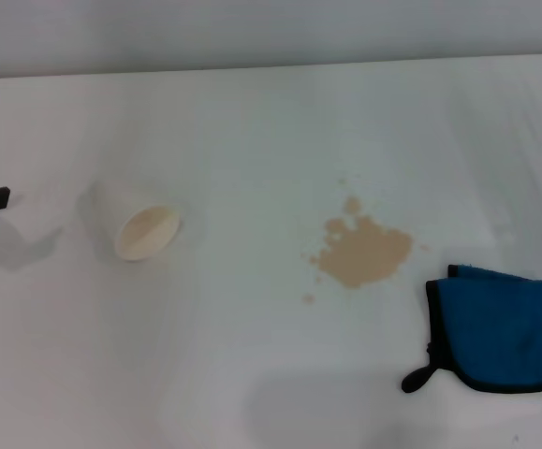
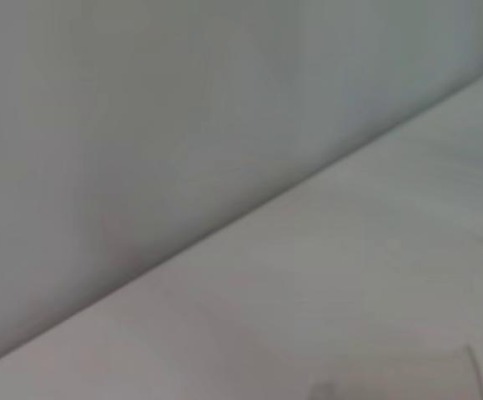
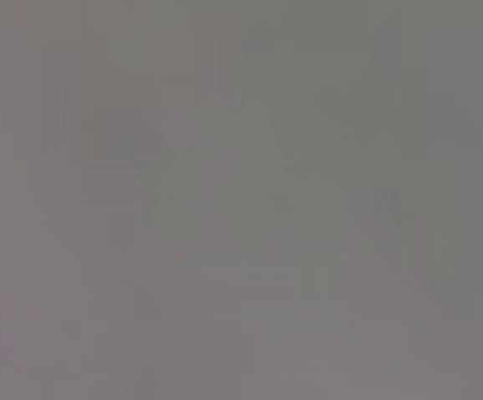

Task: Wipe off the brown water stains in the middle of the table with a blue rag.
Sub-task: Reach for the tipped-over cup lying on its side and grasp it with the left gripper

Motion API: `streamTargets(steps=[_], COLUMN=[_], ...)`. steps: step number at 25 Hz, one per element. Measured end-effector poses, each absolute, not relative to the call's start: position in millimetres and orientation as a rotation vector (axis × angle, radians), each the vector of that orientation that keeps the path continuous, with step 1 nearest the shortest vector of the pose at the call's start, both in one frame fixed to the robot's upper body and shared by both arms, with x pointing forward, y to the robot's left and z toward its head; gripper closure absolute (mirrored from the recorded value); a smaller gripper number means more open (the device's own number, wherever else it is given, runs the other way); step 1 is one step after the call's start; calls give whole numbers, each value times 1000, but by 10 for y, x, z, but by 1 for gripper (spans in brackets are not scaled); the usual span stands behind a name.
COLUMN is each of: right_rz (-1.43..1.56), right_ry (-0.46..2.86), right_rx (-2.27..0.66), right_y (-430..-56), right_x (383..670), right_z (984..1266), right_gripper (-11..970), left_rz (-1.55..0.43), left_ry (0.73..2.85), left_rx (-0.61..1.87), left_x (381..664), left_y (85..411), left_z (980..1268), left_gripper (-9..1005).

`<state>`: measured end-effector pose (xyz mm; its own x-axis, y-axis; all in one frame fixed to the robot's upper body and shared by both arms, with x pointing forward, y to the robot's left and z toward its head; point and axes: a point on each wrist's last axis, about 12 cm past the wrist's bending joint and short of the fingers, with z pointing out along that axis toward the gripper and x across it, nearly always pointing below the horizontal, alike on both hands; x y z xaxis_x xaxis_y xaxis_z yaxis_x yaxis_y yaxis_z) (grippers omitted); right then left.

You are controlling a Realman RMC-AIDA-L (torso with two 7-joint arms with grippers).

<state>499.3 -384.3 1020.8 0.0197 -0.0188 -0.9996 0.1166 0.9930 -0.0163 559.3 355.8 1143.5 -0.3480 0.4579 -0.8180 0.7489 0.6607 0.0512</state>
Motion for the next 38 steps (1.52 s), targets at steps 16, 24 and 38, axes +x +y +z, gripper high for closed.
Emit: streamTargets(steps=[16, 24, 38], right_rz=[-61, -23, 21], right_ry=[1473, 1429, 1369], right_rx=[94, 101, 75], right_y=[-3828, -3753, -3686], right_x=[4888, 4756, 4703], right_z=[10257, 10249, 10302], right_gripper=[310, 311, 313], left_rz=[-449, -281, 109], left_ry=[2051, 2060, 1893], left_rx=[1044, 1280, 1623], left_x=[5669, 5591, 5650], left_y=[3564, 3527, 3155], left_z=[11845, 12148, 11955], left_gripper=[121, 121, 121])
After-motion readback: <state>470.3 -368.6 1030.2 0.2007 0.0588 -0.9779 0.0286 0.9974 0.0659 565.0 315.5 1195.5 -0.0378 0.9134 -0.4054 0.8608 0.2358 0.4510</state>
